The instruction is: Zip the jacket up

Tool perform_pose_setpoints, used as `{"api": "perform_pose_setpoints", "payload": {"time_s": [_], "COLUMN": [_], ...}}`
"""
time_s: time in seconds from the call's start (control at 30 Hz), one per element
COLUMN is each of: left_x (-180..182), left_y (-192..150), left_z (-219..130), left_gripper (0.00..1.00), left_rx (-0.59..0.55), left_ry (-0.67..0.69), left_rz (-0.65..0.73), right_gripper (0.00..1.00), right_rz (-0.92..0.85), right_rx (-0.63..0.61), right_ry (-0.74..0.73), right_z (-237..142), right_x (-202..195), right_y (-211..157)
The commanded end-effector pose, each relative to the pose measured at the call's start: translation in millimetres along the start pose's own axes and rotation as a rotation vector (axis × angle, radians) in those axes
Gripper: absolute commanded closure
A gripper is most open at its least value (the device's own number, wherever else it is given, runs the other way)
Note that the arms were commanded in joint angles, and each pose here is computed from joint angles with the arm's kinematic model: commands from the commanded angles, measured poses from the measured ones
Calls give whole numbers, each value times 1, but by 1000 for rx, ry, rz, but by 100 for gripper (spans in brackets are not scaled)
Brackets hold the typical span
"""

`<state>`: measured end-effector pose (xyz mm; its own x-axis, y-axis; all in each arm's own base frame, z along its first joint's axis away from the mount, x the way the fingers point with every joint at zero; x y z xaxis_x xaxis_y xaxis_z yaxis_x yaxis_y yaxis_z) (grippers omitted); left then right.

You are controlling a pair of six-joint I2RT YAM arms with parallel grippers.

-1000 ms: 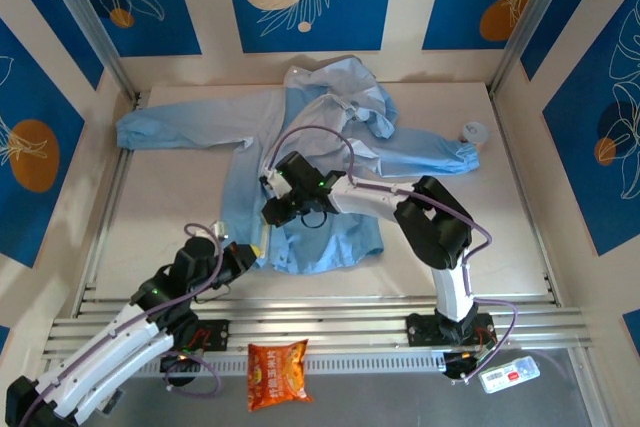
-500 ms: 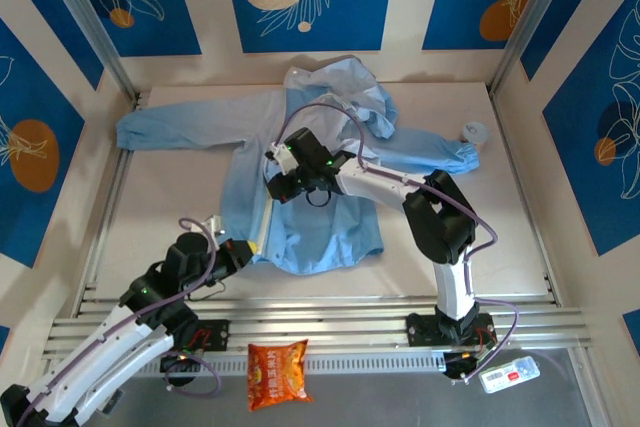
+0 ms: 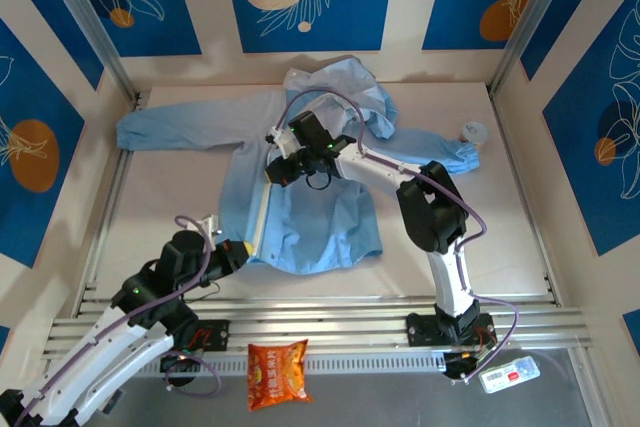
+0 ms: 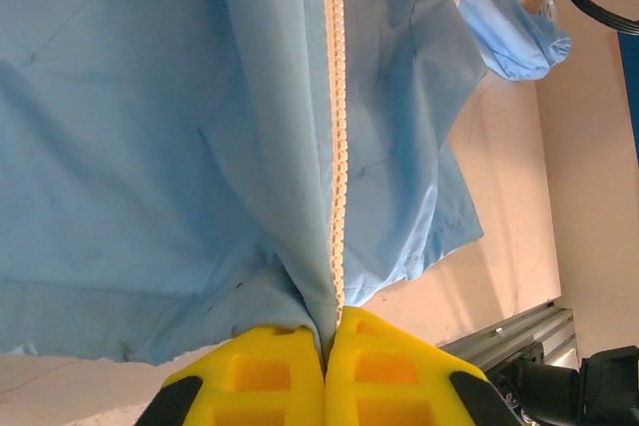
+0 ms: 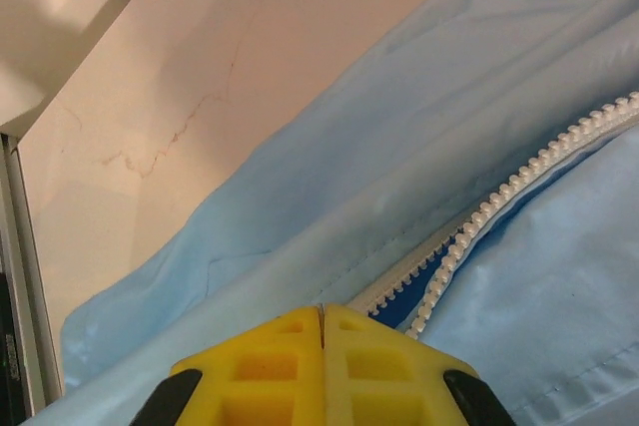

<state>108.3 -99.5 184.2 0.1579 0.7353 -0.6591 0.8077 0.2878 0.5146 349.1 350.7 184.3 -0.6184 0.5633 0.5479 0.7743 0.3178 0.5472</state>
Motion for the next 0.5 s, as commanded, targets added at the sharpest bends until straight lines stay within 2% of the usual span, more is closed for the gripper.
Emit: {"api": "perform_pose_setpoints", "payload": {"time_s": [0.0,0.17,0.47], "left_x": [8,9,2], "left_y": [-13,-14,-9], "left_z": [8,4,-14], "left_gripper": [100,100,100], "left_rx": [77,88,68], "left_ry": [0,10,11], "left_rz": [-11,-8,20], "right_gripper": [100,100,100], "right_rz": [-43,-74,-83], "right_rx": [-27,-35,-132], "right_ry": [1,-96,-156], "right_z": [0,-1,-10], "right_x": [-13,-28,-51], "right_y": [3,4,45]}}
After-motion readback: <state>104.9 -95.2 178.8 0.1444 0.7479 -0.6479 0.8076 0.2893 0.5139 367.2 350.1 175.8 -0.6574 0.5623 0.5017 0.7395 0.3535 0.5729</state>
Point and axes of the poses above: each hand's point on the last joint's axis, 136 mm out from that joint toward the fingers, its own z axis out along the fingers, its own x axis along the line the jaws close on, y = z × x, the point moved 9 cm from there along -z, back along the fingers, and after that the axes turned 8 degrees about z, right-handed, at the moved point
